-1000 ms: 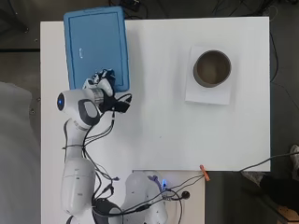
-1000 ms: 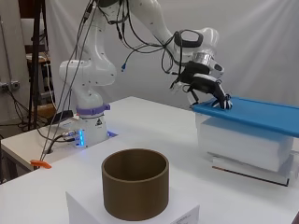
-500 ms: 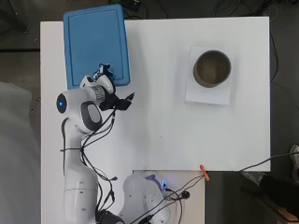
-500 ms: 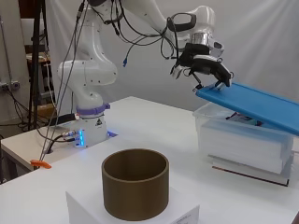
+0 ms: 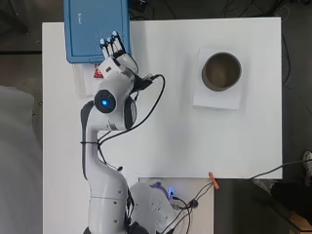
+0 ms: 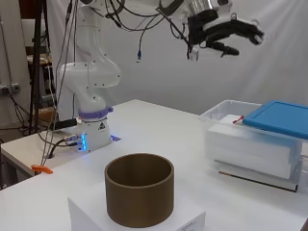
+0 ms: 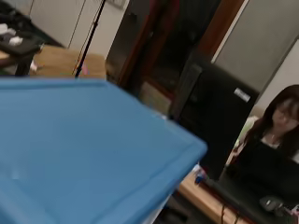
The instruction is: Teleoperate dual arm-hand system to remove items from a box
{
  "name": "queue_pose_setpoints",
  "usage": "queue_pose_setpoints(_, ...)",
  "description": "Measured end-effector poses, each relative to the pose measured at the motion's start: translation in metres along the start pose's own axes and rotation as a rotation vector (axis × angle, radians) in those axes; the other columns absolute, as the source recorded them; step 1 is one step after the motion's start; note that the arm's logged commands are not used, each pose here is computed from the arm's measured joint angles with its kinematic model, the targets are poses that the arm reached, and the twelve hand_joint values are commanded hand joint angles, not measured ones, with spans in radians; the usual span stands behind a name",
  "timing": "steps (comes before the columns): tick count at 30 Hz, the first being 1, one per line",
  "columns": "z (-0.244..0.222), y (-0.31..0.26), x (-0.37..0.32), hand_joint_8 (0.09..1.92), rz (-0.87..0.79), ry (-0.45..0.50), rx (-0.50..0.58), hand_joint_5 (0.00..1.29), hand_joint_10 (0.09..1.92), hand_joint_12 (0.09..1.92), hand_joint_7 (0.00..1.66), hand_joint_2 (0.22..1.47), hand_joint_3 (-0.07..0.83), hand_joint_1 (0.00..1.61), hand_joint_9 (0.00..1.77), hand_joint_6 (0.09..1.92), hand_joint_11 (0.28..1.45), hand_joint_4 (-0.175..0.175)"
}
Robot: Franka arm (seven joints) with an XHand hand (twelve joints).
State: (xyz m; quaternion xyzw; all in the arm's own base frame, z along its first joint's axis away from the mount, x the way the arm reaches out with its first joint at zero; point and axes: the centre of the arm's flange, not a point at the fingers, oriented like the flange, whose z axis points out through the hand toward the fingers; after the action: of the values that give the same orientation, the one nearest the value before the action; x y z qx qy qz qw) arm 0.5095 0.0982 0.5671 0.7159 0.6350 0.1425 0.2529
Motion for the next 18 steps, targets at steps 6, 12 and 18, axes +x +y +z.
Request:
queue_pose_setpoints(6,-0.008,-0.002,0.004,0.09,0.145,0.126,0.451,0.58,0.09,0.09,0.74,1.11,-0.014,0.2,0.84,0.09,0.57,0.023)
queue_pose_setpoints(12,0.083,-0.054,0.006,0.09,0.163,0.123,1.074,0.6,0.09,0.09,0.76,1.07,-0.009,0.3,0.83,0.09,0.53,0.018)
queue_pose_setpoints(18,0.119,-0.044,0.037,0.09,0.195,0.067,1.097,0.6,0.09,0.09,1.02,1.07,-0.001,0.34,1.09,0.09,0.7,-0.019)
